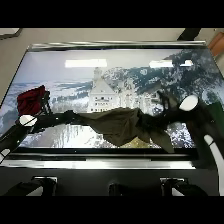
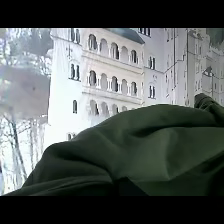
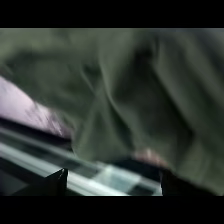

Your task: Fold the shirts.

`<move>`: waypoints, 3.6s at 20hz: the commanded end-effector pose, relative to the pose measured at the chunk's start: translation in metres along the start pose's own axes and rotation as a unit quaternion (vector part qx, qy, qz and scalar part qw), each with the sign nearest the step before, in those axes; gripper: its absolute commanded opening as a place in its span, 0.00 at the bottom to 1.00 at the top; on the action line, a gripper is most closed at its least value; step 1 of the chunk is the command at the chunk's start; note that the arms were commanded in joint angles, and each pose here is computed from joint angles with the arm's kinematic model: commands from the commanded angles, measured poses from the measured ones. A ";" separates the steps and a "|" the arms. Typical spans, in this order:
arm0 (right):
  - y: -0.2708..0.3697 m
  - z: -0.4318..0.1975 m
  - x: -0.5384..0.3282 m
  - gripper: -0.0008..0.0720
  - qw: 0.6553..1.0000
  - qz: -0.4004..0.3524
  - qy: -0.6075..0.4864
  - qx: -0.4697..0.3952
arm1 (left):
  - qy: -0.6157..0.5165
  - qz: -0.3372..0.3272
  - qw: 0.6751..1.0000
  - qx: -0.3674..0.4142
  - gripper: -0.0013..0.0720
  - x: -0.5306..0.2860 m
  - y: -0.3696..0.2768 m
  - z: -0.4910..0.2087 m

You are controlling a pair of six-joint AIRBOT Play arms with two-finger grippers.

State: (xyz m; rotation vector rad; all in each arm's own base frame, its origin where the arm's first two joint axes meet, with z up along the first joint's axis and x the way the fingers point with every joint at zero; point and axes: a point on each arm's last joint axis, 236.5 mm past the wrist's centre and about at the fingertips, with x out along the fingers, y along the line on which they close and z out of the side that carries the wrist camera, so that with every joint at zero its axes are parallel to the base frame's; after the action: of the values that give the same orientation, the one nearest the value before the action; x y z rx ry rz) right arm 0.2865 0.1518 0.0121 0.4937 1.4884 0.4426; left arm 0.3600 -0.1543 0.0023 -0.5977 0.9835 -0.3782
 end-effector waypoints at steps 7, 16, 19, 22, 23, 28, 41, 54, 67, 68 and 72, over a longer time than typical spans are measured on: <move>0.010 -0.033 0.137 0.95 0.980 0.071 -0.038 0.181 | 0.040 -0.010 0.999 0.016 0.06 -0.002 -0.004 -0.018; 0.063 0.041 -0.022 0.06 0.982 0.033 -0.160 -0.099 | -0.005 -0.029 0.986 0.162 0.06 -0.055 -0.064 0.034; 0.099 0.074 -0.260 0.06 0.859 -0.099 -0.451 -0.223 | -0.172 0.003 0.953 0.251 0.06 -0.169 -0.137 0.121; 0.142 -0.001 -0.447 0.06 0.689 -0.173 -0.659 -0.248 | -0.337 -0.036 0.897 0.284 0.06 -0.315 -0.231 0.152; 0.155 -0.030 -0.472 0.06 0.666 -0.151 -0.691 -0.237 | -0.367 -0.063 0.883 0.285 0.06 -0.349 -0.255 0.146; 0.194 -0.085 -0.524 0.06 0.594 -0.063 -0.769 -0.226 | -0.461 -0.111 0.816 0.331 0.06 -0.456 -0.315 0.110; 0.033 0.167 -0.232 0.06 0.916 -0.103 -0.388 -0.017 | -0.107 0.184 0.945 0.249 0.06 -0.124 -0.051 0.178; -0.007 0.245 -0.065 0.65 0.964 0.040 -0.241 0.108 | 0.114 0.097 0.989 0.017 0.78 0.036 0.022 0.111; -0.155 0.046 -0.080 0.69 0.977 -0.115 -0.031 0.176 | 0.279 0.054 0.946 -0.154 0.68 -0.044 0.122 -0.106; -0.156 0.042 -0.076 0.69 0.977 -0.113 -0.026 0.178 | 0.273 0.044 0.946 -0.167 0.67 -0.038 0.120 -0.111; -0.161 0.043 -0.069 0.69 0.977 -0.115 -0.032 0.176 | 0.247 0.052 0.952 -0.173 0.62 -0.024 0.125 -0.112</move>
State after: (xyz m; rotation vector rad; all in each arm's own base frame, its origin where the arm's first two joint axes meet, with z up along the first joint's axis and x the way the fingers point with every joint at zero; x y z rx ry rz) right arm 0.3287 -0.0229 -0.0113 0.6015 1.5426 -0.0245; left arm 0.2551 -0.0722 -0.0940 -0.7583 1.6223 -0.2870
